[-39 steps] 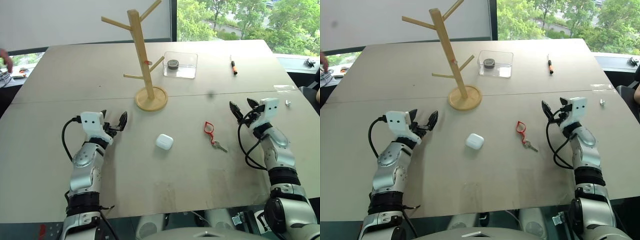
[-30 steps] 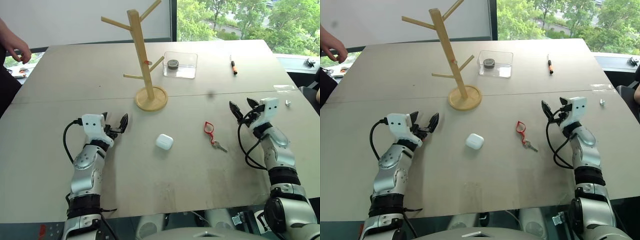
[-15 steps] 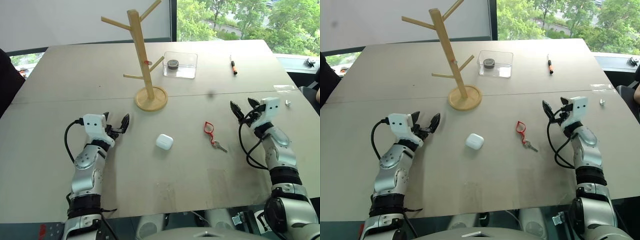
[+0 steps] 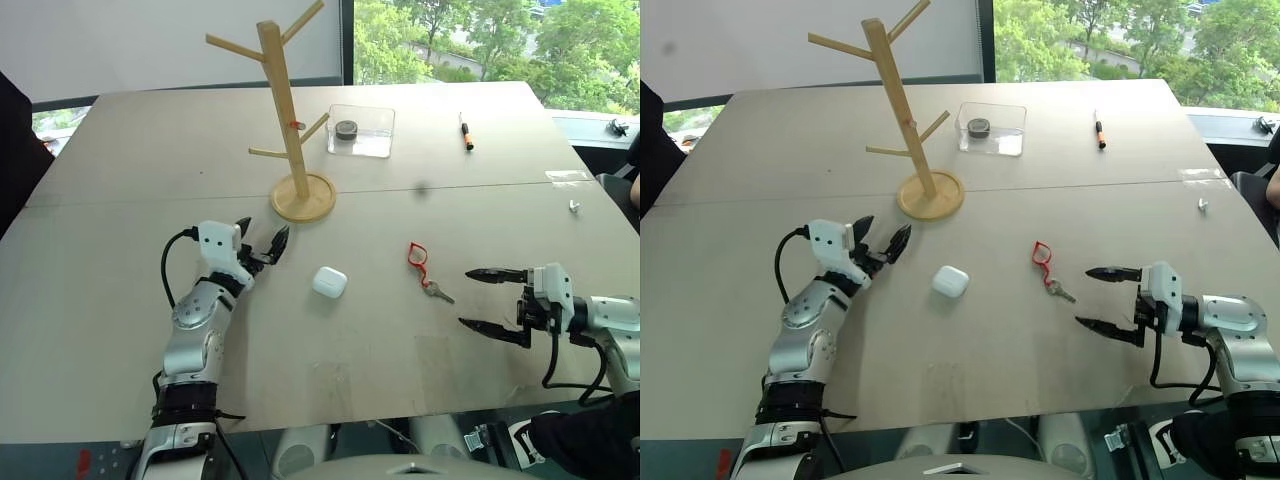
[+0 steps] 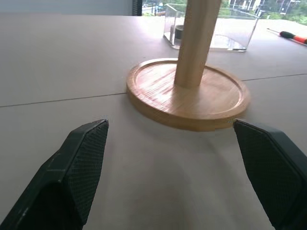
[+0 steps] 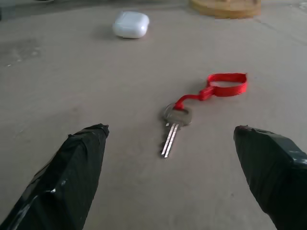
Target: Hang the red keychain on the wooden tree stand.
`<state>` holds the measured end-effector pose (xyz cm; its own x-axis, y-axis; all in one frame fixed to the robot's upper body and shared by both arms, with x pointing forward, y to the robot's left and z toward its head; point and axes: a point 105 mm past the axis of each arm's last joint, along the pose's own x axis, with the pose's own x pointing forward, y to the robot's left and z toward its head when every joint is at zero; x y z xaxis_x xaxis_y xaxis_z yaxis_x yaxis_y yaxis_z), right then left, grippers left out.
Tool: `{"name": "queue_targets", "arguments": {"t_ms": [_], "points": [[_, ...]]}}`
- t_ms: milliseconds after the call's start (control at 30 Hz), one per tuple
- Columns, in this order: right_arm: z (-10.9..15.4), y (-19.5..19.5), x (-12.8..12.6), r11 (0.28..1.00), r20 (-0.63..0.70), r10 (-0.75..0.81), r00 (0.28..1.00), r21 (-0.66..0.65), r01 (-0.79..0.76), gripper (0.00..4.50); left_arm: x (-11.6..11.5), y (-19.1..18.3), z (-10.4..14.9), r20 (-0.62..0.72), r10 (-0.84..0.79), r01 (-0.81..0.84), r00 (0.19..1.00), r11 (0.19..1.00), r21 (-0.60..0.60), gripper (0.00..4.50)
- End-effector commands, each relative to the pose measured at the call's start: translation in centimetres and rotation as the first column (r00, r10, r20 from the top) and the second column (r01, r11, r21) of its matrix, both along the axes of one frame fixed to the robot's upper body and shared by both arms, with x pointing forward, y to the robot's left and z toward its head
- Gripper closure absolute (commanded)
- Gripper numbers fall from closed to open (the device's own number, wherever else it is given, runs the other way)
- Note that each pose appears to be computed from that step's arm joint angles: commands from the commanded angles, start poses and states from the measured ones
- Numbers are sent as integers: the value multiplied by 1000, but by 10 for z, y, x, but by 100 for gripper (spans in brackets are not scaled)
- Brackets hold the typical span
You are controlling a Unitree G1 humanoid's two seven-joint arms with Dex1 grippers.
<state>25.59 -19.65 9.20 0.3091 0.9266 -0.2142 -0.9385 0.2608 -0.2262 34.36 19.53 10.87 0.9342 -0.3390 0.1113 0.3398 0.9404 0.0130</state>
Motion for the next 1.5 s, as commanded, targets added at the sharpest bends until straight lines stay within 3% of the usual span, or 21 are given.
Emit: {"name": "queue_targets", "arguments": {"t_ms": [33, 233, 367, 600, 933, 1500], "points": [[11, 4, 0, 998, 82, 61, 995, -18, -59, 0, -14, -28, 24, 41, -227, 225, 973, 973, 42, 19], [8, 5, 8, 999, 114, 34, 993, -18, -32, 0, -21, -29, 37, -12, -293, 293, 956, 953, 78, 19], [6, 8, 9, 1000, 124, 24, 992, -6, -23, 0, -48, -64, 41, -24, -415, 416, 909, 906, 75, 19], [2, 8, 6, 1000, 120, 19, 993, -2, -19, 0, -75, -85, 27, -104, -501, 510, 859, 856, 89, 19], [5, 6, 9, 1000, 130, -7, 991, 2, 7, 0, -75, -86, -6, -231, -430, 479, 872, 848, 229, 19], [7, 6, 11, 999, 150, -44, 988, 13, 42, 0, -64, -95, -23, -276, -294, 362, 915, 900, 241, 19]]}}
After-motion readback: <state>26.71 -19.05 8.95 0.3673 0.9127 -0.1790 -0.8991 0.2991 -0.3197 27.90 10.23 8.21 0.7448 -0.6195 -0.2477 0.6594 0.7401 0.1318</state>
